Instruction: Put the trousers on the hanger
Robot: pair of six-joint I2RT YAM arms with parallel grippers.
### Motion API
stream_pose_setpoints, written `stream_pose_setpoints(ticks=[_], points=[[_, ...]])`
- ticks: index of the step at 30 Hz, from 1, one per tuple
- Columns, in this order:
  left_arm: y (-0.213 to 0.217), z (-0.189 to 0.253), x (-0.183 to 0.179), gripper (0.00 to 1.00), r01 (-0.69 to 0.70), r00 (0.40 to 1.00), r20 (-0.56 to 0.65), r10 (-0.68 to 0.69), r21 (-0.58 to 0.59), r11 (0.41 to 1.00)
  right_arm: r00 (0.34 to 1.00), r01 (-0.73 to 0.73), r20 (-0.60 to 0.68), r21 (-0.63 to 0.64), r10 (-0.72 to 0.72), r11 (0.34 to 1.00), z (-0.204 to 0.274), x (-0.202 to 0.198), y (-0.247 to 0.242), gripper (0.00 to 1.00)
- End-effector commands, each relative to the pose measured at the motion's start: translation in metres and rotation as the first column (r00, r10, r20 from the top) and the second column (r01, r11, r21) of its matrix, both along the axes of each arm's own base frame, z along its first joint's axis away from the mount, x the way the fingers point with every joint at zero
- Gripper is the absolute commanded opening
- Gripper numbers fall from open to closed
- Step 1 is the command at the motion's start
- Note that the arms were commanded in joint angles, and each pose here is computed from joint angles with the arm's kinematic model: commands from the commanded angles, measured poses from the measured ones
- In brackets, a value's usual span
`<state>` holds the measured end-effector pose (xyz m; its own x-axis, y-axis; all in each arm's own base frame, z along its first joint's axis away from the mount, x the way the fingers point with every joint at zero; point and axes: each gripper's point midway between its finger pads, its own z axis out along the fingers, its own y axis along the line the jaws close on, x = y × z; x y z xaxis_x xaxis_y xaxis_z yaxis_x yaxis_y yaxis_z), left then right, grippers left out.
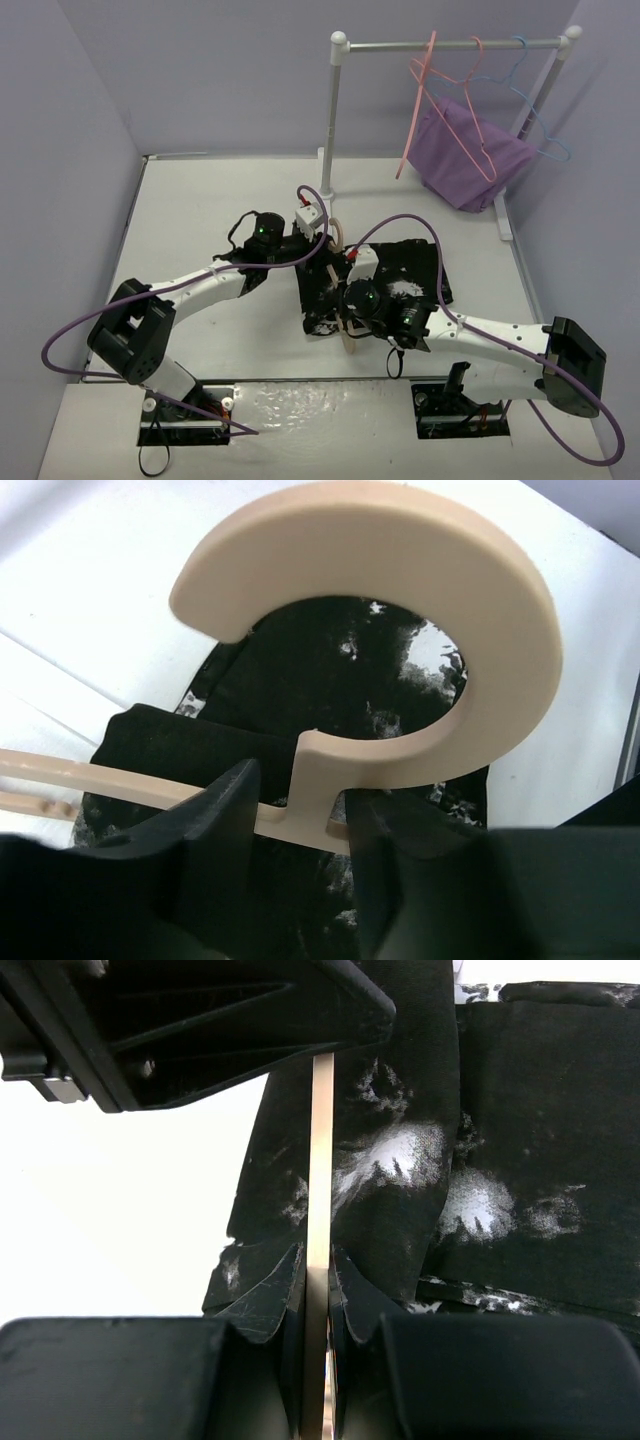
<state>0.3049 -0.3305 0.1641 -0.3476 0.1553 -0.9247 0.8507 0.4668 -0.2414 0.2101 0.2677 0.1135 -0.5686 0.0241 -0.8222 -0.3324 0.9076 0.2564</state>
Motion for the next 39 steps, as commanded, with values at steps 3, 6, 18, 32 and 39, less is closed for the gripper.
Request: stream_pose_setpoints(ticks=[3, 6, 18, 32, 39], points=[[-0.005, 0.031, -0.001, 0.02, 0.038, 0.993, 0.111, -0.028, -0.085, 0.996, 0.998, -0.044, 0.045, 0.094, 0.04, 0.995, 0.033, 0.004, 0.023, 0.0], [0.0, 0.033, -0.002, 0.0, 0.032, 0.99, 0.14, -0.021, -0.08, 0.996, 0.998, -0.059, 0.036, 0.092, 0.056, 0.994, 0.033, 0.002, 0.025, 0.11], [0.025, 0.034, -0.019, 0.0, 0.057, 0.967, 0.25, -0.045, -0.041, 0.998, 0.998, -0.053, -0.025, 0.115, 0.057, 0.992, 0.089, 0.035, -0.014, 0.7], [0.028, 0.037, -0.028, 0.0, 0.056, 0.971, 0.237, -0.034, -0.088, 0.995, 0.913, -0.188, -0.333, 0.167, 0.234, 0.968, 0.042, 0.085, 0.015, 0.71], [0.029, 0.042, -0.029, 0.0, 0.048, 0.969, 0.246, -0.021, -0.103, 0.994, 0.899, -0.166, -0.394, 0.1, 0.193, 0.981, -0.002, 0.094, 0.013, 0.74]])
